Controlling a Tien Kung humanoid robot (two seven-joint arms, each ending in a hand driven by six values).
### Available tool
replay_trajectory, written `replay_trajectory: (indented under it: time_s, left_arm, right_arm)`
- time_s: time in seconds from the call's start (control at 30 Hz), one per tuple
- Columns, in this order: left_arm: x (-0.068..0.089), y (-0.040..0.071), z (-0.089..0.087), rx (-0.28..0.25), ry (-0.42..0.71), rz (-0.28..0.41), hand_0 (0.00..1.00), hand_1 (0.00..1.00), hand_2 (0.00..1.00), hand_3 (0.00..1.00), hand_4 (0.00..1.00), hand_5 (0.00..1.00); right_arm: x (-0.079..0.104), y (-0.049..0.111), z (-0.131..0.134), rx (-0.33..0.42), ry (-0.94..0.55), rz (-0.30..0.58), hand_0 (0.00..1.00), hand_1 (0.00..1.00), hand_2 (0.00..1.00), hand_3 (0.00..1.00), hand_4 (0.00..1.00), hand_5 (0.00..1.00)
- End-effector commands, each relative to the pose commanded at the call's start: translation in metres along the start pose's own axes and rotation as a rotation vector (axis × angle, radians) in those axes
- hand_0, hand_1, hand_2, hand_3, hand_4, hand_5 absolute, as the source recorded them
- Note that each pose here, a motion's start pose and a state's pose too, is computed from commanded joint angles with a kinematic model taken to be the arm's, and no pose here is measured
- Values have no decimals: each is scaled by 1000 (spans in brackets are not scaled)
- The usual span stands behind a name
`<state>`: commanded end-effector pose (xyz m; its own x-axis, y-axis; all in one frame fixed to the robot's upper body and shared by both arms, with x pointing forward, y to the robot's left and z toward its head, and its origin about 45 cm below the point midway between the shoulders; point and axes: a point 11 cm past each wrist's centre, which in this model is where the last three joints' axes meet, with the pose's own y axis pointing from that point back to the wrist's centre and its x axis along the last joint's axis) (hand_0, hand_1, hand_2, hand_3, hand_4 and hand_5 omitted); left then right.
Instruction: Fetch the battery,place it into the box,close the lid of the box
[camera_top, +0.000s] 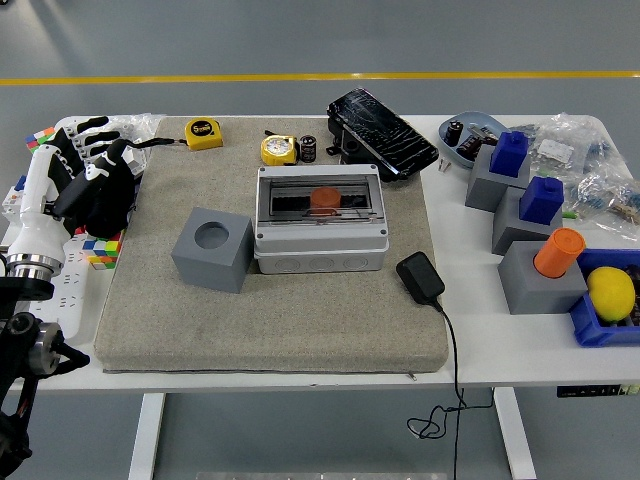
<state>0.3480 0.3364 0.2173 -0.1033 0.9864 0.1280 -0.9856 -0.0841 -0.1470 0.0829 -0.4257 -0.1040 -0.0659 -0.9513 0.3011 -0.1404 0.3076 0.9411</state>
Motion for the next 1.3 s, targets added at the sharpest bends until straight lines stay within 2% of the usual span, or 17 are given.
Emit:
replay_trajectory:
  time_s: [1.3]
  left_arm:
    - [0, 2, 3, 5, 16, -5, 473, 615, 637, 692, 998, 484]
  right_arm:
    - [-4, 0, 1, -10, -11, -13, 644, 643, 670, 559, 983, 475]
